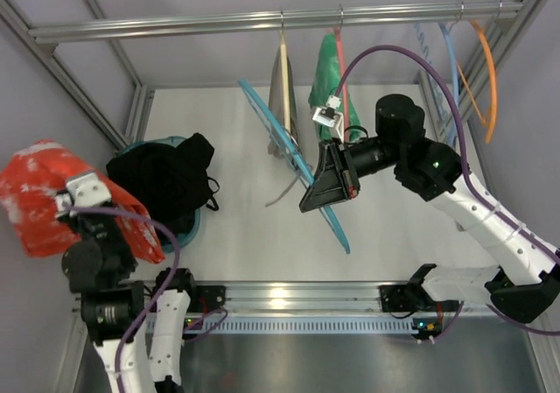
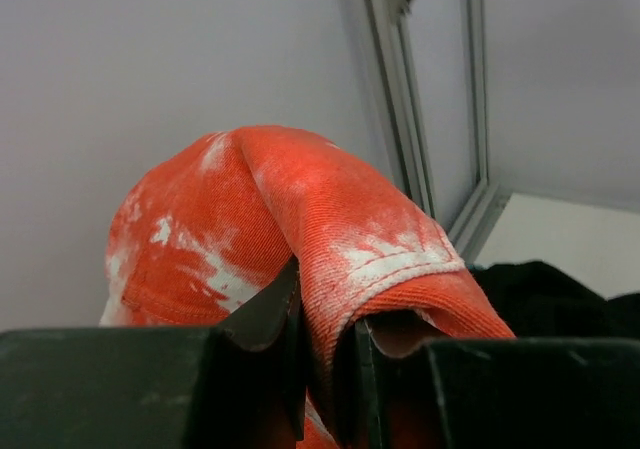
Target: Remove the trousers from the hanger
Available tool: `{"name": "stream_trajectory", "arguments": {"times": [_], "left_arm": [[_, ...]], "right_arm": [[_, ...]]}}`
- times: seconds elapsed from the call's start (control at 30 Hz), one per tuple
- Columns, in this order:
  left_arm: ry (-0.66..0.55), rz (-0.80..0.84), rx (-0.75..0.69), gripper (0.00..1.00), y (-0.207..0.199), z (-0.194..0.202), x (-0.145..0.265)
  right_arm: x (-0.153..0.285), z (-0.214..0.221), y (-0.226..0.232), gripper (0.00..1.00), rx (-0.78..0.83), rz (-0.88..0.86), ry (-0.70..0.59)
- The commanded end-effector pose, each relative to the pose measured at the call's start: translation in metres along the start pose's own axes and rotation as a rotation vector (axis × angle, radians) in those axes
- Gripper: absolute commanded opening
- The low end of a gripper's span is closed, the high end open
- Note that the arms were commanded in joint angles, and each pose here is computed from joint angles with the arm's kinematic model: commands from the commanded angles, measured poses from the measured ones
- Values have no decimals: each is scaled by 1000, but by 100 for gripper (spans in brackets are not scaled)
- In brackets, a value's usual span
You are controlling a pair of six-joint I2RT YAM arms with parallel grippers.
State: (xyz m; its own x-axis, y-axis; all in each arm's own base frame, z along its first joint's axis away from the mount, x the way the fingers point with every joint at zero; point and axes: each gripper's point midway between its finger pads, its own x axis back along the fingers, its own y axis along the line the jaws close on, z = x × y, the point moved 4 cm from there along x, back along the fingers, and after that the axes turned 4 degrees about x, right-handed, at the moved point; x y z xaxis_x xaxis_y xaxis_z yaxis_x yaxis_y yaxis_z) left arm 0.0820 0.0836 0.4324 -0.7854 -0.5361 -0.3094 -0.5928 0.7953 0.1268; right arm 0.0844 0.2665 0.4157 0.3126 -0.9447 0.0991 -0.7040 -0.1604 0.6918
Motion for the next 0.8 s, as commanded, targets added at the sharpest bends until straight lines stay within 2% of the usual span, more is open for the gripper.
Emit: {"name": "stream_trajectory", "arguments": {"times": [0.0, 0.07, 0.2, 0.23, 0.27, 0.3, 0.37, 0.4, 0.43, 0.53, 0.6, 0.7, 0.77], "left_arm": [[-26, 110, -53, 0, -38, 18, -36], [-2, 151, -48, 0, -57, 36, -52], [207, 324, -43, 0, -119, 112, -84], [251, 347, -29, 4, -128, 126, -88], [304, 394, -18, 8, -141, 144, -88], [390, 410, -28, 21, -152, 169, -93], [494, 429, -20, 35, -163, 197, -91], [559, 450, -33, 48, -170, 214, -90], [594, 464, -31, 55, -173, 221, -88], [640, 575, 6, 77, -183, 220, -73], [603, 712, 58, 96, -190, 196, -57], [475, 862, 104, 98, -186, 141, -34], [315, 924, 137, 98, -177, 99, -16]], "right_arm": [[-1, -11, 20, 0, 106, -80, 3], [-1, -12, 20, 0, 107, -81, 7], [-1, -13, 19, 0, 109, -80, 11], [-1, -14, 20, 0, 115, -80, 10], [-1, -14, 18, 0, 107, -76, 12], [-1, -14, 16, 0, 103, -70, 12], [0, -16, 13, 0, 96, -54, 4], [0, -16, 10, 0, 92, -47, 0], [1, -15, 7, 0, 82, -38, -2], [3, -16, 1, 0, 68, -31, -10], [3, -16, 2, 0, 66, -39, -7], [2, -18, 3, 0, 60, -61, -6], [1, -18, 2, 0, 54, -69, -3]]}}
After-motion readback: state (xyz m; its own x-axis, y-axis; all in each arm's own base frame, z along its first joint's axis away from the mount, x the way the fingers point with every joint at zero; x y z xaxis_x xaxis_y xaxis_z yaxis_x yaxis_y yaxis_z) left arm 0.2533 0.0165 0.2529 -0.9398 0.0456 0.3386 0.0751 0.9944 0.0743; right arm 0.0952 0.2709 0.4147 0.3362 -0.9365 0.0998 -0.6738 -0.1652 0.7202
